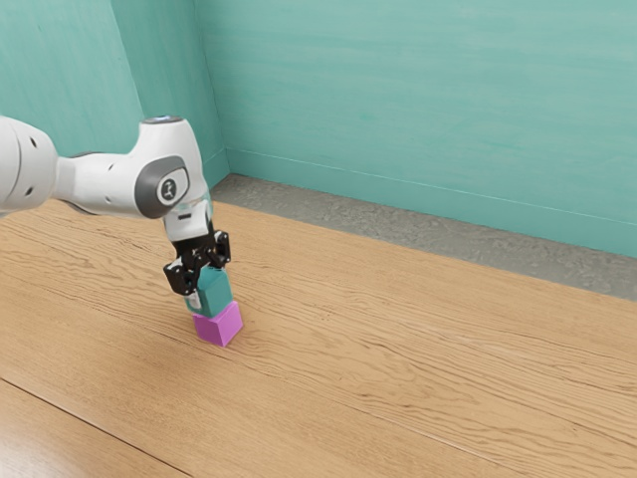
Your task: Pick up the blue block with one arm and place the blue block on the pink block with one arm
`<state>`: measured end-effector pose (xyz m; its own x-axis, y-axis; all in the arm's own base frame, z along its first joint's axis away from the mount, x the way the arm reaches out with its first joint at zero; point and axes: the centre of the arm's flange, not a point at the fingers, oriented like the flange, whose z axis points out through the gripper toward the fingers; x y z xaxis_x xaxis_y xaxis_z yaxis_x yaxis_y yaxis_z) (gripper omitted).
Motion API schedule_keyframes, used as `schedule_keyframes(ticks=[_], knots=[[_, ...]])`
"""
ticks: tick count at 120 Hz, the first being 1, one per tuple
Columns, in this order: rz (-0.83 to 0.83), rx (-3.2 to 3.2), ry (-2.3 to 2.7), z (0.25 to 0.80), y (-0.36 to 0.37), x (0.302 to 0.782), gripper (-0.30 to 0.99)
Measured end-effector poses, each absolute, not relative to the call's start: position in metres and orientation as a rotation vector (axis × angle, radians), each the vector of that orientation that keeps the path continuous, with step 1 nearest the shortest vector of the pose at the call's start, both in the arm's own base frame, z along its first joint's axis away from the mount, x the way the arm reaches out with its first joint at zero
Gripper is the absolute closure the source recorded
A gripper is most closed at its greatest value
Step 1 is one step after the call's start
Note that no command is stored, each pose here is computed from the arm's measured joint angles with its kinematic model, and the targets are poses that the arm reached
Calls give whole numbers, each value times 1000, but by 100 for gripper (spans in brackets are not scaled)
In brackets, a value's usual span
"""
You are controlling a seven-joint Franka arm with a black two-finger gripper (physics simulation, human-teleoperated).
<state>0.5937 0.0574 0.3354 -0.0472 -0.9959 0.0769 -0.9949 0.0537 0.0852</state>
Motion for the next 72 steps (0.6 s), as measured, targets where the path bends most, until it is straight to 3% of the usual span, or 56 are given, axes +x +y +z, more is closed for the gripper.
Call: schedule_keyframes(ticks=[33, 49, 59, 72], knots=[[-1, 2070, -2216, 349, 51, 592, 7], [83, 2113, -2269, 440, 43, 574, 3], [147, 2177, -2307, 535, 37, 561, 2], [88, 2285, -2309, 625, 17, 542, 1]])
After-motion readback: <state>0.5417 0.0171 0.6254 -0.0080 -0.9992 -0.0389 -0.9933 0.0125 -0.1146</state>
